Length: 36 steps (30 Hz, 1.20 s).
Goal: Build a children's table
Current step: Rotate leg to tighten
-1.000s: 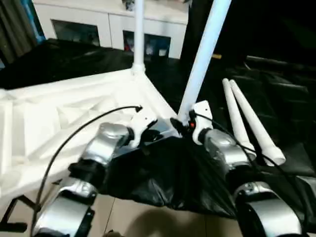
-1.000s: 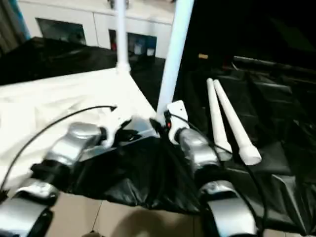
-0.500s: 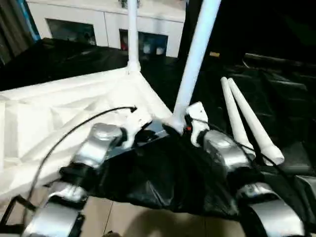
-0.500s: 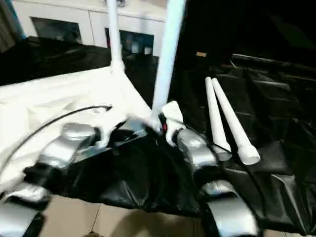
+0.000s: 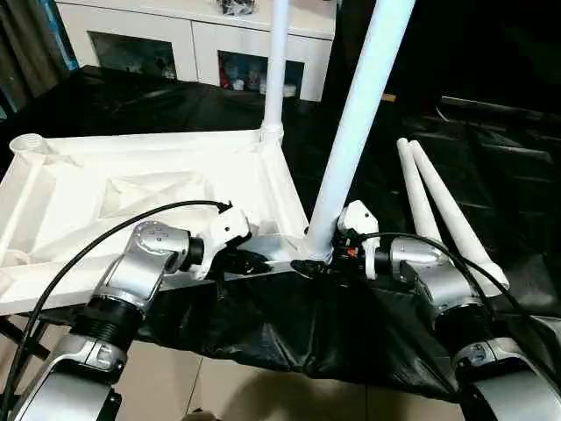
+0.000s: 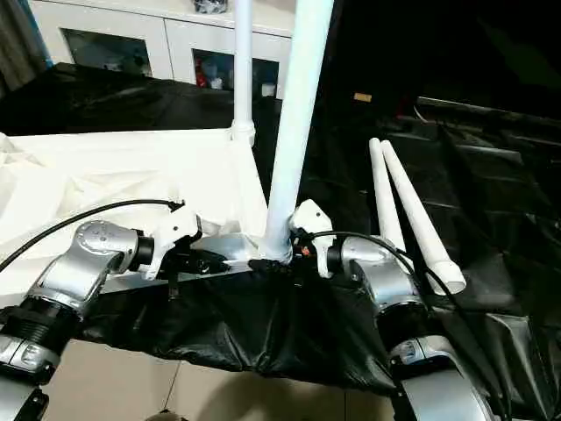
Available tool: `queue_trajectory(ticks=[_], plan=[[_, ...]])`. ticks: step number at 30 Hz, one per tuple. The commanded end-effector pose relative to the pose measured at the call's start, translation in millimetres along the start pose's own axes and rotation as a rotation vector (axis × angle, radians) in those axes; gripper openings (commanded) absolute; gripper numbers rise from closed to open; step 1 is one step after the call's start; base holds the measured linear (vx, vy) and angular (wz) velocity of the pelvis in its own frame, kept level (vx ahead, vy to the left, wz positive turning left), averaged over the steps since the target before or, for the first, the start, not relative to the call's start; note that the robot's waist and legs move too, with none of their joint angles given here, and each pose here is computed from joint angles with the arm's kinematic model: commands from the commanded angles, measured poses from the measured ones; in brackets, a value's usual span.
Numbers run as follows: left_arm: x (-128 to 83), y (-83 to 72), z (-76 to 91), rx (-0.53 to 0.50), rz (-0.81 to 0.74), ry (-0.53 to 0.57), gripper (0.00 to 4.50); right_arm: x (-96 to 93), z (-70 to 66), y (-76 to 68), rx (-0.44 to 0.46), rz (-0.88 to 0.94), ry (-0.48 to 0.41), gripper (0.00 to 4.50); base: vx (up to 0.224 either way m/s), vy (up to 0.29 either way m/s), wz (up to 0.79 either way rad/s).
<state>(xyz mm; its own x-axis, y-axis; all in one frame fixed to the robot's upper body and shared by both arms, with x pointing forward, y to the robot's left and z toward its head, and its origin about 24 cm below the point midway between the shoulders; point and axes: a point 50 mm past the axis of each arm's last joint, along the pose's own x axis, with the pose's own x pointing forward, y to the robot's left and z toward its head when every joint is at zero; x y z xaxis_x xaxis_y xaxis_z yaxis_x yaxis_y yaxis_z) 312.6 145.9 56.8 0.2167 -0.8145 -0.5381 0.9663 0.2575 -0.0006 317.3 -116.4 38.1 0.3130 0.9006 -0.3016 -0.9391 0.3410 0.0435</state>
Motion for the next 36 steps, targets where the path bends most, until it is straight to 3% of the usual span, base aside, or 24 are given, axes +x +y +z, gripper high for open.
queue_trajectory(ticks=[1,7,10,13,19,25,26,27,30,36], plan=[[14.1,-4.4,16.4,0.047,-0.015,-0.070,0.00,21.3,3.4,22.8,-0.013,0.179,-0.012,3.80,0.000,0.000,0.00],[16.2,-4.5,14.9,0.012,0.023,-0.076,0.00,24.0,1.8,23.1,0.030,0.136,-0.028,3.35,0.000,0.000,0.00],[17.3,-2.5,14.0,-0.024,0.066,-0.074,0.00,29.9,1.2,14.5,0.041,-0.003,-0.022,3.10,0.000,0.000,0.00],[23.1,4.8,16.9,-0.066,0.172,-0.065,0.00,36.3,-2.9,0.0,0.079,-0.258,0.004,2.80,0.000,0.000,0.00],[50.0,11.6,34.7,-0.161,0.322,-0.115,0.00,46.2,-5.8,-12.9,0.229,-0.588,-0.005,2.72,0.000,0.000,0.00],[67.9,7.1,44.6,-0.152,0.344,-0.130,0.00,55.1,-5.2,-12.8,0.236,-0.676,0.018,2.72,0.000,0.000,0.00],[68.4,6.1,44.2,-0.133,0.339,-0.121,0.00,56.0,-4.1,-13.1,0.239,-0.678,0.007,3.26,0.000,0.000,0.00],[68.1,5.8,43.2,-0.124,0.337,-0.116,0.00,56.0,-3.4,-13.9,0.251,-0.680,-0.003,3.40,0.000,0.000,0.00],[63.9,6.5,38.7,-0.101,0.329,-0.105,0.00,54.1,0.7,-16.2,0.249,-0.661,-0.032,3.62,0.000,0.000,0.00],[56.0,11.7,31.1,-0.090,0.340,-0.073,0.00,47.2,6.2,-21.8,0.121,-0.679,0.000,3.85,0.000,0.000,0.00]])
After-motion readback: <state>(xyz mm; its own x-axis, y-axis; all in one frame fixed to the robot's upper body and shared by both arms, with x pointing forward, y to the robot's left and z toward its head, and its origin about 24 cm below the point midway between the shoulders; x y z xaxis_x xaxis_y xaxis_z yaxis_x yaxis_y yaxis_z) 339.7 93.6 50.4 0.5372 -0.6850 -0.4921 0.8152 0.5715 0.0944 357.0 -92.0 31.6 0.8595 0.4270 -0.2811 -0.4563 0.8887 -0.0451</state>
